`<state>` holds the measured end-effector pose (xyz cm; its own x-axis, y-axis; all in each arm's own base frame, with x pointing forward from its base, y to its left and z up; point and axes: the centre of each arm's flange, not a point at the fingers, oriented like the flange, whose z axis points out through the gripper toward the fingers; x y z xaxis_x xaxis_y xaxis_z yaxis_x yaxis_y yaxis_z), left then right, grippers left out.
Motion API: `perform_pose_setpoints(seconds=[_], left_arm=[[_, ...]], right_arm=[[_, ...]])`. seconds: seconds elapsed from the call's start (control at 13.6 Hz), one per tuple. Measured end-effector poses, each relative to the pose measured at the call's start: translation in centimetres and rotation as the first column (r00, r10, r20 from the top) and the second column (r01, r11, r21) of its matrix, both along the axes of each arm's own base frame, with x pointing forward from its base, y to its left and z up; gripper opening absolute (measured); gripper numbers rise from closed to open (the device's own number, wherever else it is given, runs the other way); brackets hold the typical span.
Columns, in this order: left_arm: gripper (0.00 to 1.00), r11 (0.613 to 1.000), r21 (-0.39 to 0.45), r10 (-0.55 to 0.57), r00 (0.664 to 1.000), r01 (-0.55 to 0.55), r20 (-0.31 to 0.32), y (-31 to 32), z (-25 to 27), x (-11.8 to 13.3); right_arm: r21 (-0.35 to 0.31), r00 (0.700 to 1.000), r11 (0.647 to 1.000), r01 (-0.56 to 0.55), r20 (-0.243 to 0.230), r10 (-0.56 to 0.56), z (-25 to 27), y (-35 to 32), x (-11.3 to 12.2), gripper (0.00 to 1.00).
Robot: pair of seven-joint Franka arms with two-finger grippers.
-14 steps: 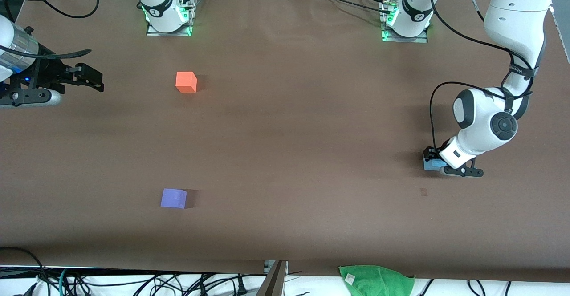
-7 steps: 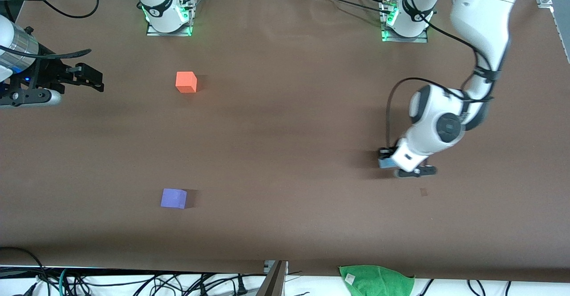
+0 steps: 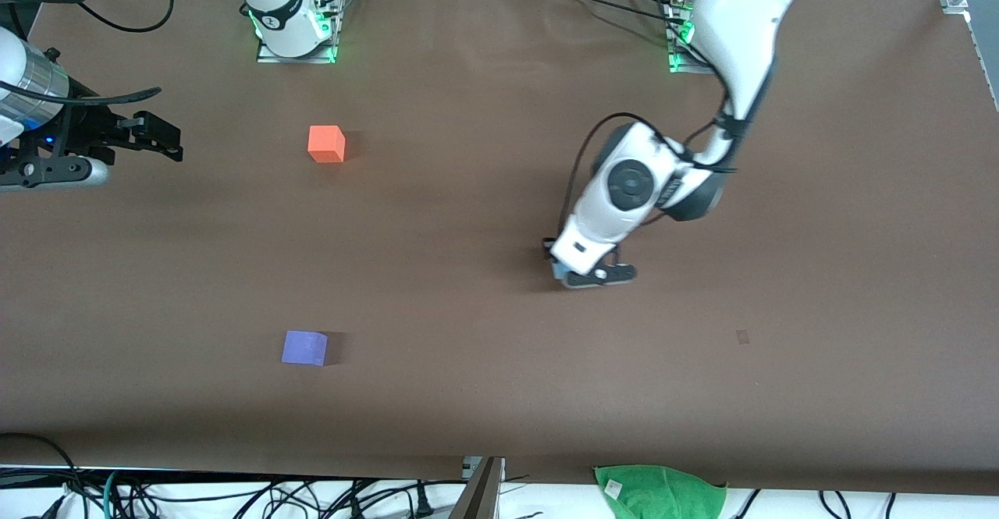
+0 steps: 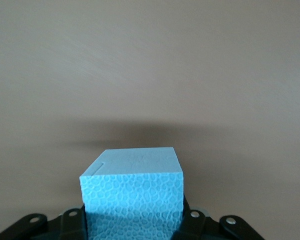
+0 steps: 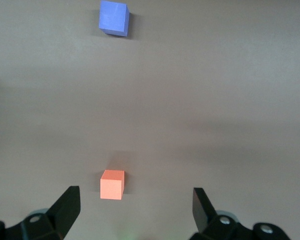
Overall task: Place blue block between orange and purple blocks
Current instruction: 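Carry the light-blue cube with the left gripper toward the table middle, then release the cube with the left gripper while the right gripper approaches it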
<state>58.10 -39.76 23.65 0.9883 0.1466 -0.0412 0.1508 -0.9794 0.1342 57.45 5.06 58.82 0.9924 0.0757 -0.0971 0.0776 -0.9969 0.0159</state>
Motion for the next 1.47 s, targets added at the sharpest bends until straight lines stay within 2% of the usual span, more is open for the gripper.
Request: perform_pose_setpoints(seconds=[0.29,0.66,0.73,0.88,0.95,1.03,1.25,1.47], left_arm=[[0.59,1.000,-0.005,-0.007,1.000,0.007,-0.002,-5.6,-1.8,-1.9],[0.59,1.000,0.018,0.003,1.000,-0.003,0.008,-9.2,-4.1,-3.3],[0.64,1.000,0.021,0.003,1.000,-0.004,0.009,-9.3,-4.3,-3.3],[0.84,1.000,0.021,0.006,1.000,-0.007,0.015,-9.3,-3.8,-2.9],[0.95,1.000,0.029,0.008,1.000,-0.008,0.009,-9.2,-3.1,-2.6],[1.00,0.999,0.046,0.012,1.000,-0.011,-0.004,-8.8,-1.8,-2.2],[1.00,0.995,0.091,0.052,0.999,-0.052,-0.002,-5.7,5.5,0.3],[1.00,0.985,0.110,0.132,0.991,-0.130,-0.007,1.3,14.2,3.1]], right_arm=[[-0.002,1.000,1.000,0.000,-0.019,0.000,-1.5,0.1,0.7,1.00],[0.014,1.000,1.000,0.016,0.025,-0.017,-2.0,0.3,1.8,1.00],[0.018,0.999,1.000,0.017,0.037,-0.018,-1.9,0.4,1.9,1.00],[0.022,0.998,1.000,0.017,0.058,-0.018,-1.8,0.4,2.2,1.00],[0.022,0.998,1.000,0.017,0.061,-0.018,-1.9,0.4,2.3,1.00],[0.022,0.998,1.000,0.016,0.058,-0.018,-2.1,0.5,2.4,1.00],[0.028,1.000,1.000,0.014,0.024,-0.015,-4.1,0.8,3.0,1.00],[0.029,0.999,0.999,-0.031,-0.044,0.032,-8.1,3.7,3.8,1.00]])
